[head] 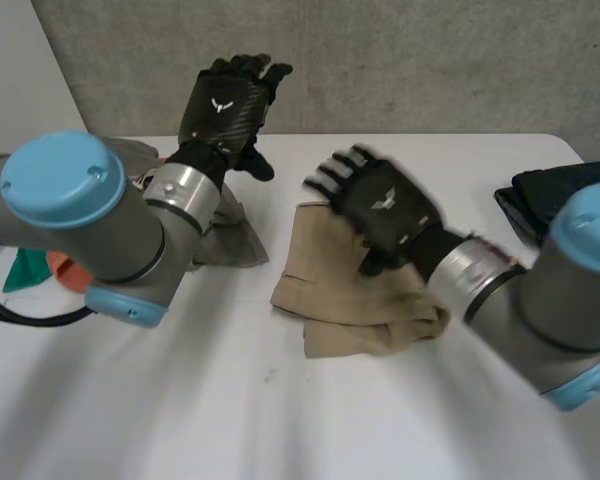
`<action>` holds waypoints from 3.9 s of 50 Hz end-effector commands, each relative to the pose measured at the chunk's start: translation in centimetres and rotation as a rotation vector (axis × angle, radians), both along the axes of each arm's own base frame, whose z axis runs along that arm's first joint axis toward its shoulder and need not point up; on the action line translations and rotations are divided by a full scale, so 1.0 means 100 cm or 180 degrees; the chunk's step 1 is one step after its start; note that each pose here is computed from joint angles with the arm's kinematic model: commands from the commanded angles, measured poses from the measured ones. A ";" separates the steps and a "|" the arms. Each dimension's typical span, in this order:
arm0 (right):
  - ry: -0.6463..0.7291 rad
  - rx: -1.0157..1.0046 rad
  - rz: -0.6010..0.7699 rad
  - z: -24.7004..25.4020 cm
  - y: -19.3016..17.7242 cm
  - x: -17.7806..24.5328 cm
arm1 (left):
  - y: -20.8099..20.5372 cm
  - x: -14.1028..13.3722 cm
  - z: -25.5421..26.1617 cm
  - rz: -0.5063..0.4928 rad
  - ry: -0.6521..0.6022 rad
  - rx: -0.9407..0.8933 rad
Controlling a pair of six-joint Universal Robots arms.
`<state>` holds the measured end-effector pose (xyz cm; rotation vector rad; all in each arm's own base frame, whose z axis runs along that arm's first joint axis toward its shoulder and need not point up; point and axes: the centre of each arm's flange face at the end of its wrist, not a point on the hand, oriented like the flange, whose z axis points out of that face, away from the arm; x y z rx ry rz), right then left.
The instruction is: Fold the laundry.
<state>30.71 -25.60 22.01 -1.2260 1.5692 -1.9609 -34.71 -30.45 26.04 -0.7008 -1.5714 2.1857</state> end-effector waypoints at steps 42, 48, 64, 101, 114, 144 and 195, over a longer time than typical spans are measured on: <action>0.1189 0.0993 -0.1092 -0.086 -0.092 -0.046 | 0.037 -0.046 -0.134 -0.0035 -0.1454 0.1708; 0.1078 0.0813 -0.1117 -0.057 -0.086 -0.047 | 0.040 -0.043 -0.096 -0.0034 -0.1289 0.1553; 0.0727 0.0526 -0.0930 -0.052 -0.001 -0.051 | 0.076 -0.037 0.020 -0.0987 -0.0536 0.0706; 0.0393 0.0018 -0.0671 -0.111 -0.023 -0.021 | 0.091 -0.034 0.019 -0.1745 -0.0478 0.0882; 0.0245 0.0102 -0.0625 -0.109 -0.051 -0.001 | 0.089 -0.033 0.023 -0.1726 -0.0461 0.0847; 0.0332 0.0697 -0.0813 -0.083 -0.052 -0.027 | 0.082 -0.028 0.018 -0.1639 -0.0452 0.0861; 0.0064 -0.0247 -0.0991 -0.065 -0.115 -0.009 | 0.078 -0.025 0.017 -0.1602 -0.0439 0.0879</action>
